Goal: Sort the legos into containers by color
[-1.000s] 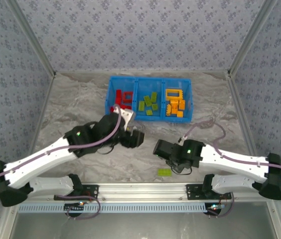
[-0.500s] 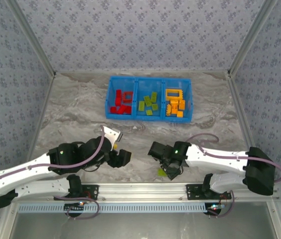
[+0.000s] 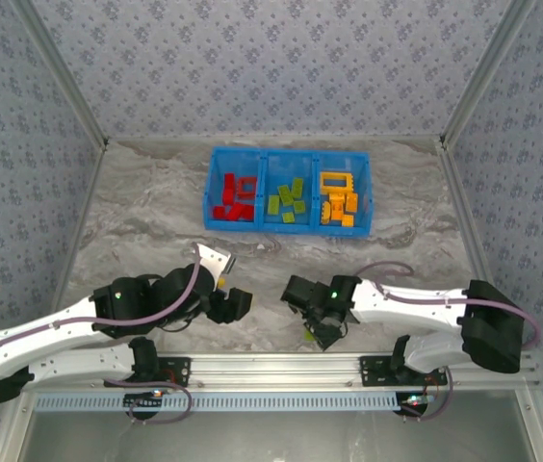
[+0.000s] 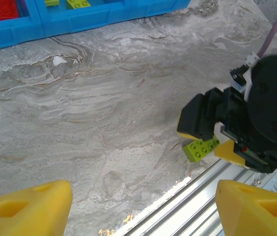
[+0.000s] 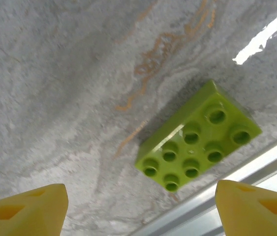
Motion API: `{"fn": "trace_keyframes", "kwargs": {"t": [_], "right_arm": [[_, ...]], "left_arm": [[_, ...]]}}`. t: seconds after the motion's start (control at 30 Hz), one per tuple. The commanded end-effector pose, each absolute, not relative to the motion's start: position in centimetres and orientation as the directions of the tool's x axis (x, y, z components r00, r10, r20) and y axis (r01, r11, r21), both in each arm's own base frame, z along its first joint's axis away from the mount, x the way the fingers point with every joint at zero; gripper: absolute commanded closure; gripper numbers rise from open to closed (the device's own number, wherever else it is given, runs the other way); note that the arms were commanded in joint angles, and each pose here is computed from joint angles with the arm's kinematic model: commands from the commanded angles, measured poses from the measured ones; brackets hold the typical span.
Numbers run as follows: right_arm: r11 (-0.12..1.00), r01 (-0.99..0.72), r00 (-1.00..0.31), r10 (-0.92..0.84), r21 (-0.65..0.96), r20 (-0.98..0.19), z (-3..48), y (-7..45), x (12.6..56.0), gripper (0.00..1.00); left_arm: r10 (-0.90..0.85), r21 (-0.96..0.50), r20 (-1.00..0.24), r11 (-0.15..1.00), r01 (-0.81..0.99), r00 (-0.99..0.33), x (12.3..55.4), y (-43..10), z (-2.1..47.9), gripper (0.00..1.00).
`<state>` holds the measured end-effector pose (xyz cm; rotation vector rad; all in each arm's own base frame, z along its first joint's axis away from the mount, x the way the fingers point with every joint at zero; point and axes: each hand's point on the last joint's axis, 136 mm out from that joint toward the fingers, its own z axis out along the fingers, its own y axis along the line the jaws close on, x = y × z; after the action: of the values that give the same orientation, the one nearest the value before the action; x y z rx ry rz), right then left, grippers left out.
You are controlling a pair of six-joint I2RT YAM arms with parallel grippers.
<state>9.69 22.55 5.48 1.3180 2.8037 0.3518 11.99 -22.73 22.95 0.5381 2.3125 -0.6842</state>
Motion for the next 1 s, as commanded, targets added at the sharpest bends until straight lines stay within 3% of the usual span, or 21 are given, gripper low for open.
{"fn": "trace_keyframes", "kwargs": {"t": [0.0,0.53,0.67,0.8,0.97], "right_arm": [[0.358,0.919,-0.377,0.921,0.163,0.101,5.2,20.9,8.4,0.19],[0.334,0.931,-0.352,0.928,0.146,0.123,2.1,21.6,10.3,0.22],[0.342,0.928,-0.359,0.928,0.151,0.103,2.0,21.6,11.1,0.29],[0.361,0.924,-0.371,0.926,0.125,0.068,1.8,21.1,11.5,0.46],[0.38,0.918,-0.388,0.92,0.112,0.05,0.9,20.9,11.5,0.51]], "left_arm": [[0.168,-0.346,-0.708,0.764,0.544,-0.686,12.0,-23.0,24.2,0.23],[0.167,-0.349,-0.711,0.76,0.548,-0.683,12.0,-23.4,24.8,0.23],[0.173,-0.342,-0.716,0.757,0.556,-0.677,12.1,-23.7,25.3,0.23],[0.169,-0.346,-0.715,0.757,0.554,-0.678,12.3,-24.4,25.1,0.23],[0.16,-0.354,-0.718,0.754,0.553,-0.678,12.5,-25.0,25.0,0.23]]}}
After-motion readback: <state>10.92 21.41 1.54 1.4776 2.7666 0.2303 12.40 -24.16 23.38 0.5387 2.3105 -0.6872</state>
